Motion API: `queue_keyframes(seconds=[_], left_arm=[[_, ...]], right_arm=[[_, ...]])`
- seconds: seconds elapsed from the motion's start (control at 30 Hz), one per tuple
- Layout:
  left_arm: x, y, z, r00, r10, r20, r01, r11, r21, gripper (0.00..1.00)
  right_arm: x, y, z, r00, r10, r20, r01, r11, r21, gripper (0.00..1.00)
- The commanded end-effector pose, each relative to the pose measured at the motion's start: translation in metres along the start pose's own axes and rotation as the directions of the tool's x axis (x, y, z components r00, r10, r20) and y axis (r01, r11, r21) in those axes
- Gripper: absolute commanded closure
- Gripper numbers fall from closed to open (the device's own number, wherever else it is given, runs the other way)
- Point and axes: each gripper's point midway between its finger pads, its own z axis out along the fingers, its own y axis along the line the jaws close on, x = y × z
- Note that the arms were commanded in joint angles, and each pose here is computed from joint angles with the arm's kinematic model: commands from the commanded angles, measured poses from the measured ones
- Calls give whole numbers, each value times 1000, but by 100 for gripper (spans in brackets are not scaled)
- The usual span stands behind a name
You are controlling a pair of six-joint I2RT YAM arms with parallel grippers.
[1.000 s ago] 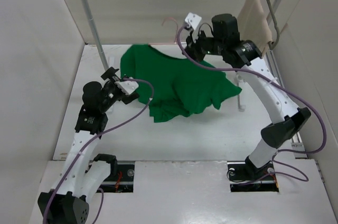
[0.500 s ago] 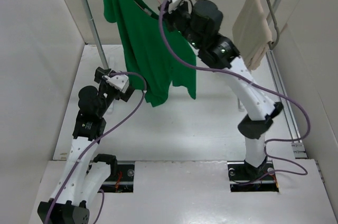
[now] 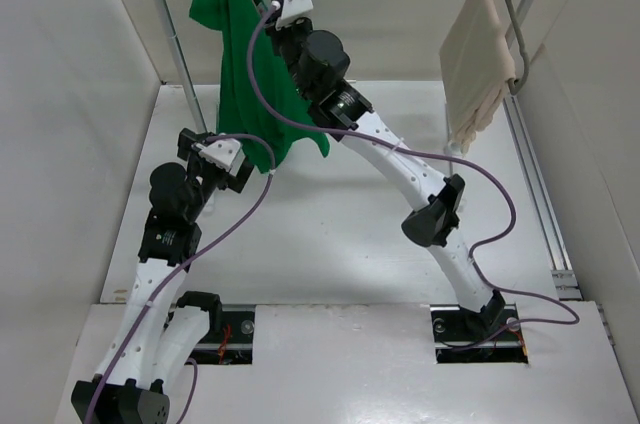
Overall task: Place the t-shirt on the hanger
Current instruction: Hang the hanger with tshirt onto the clothesline
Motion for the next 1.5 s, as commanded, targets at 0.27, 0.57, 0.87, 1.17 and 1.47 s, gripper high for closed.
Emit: queue_keyframes(seconds=[0.27,0.57,0.87,1.17,1.47], left_arm=[[-2,-4,3,999,-24,39,24,1000,7,0],[7,-10,2,999,-39,23,38,999,23,0],[41,11,-7,990,-136,-46,126,976,-177,0],[80,14,-32,988,-132,-76,103,948,-301,0],[125,-55,-34,967,181,-178,-159,979,129,0]], right_arm=[[-65,53,-19,976,87,198,-52,983,-178,40],[-93,58,-64,979,13,202,57,941,-335,0],[-92,14,-213,979,-136,154,202,774,-601,0],[182,-115,-320,744,-156,-650,-34,962,-270,0],[250,-159,-385,606,-58,-793,-19,996,-87,0]])
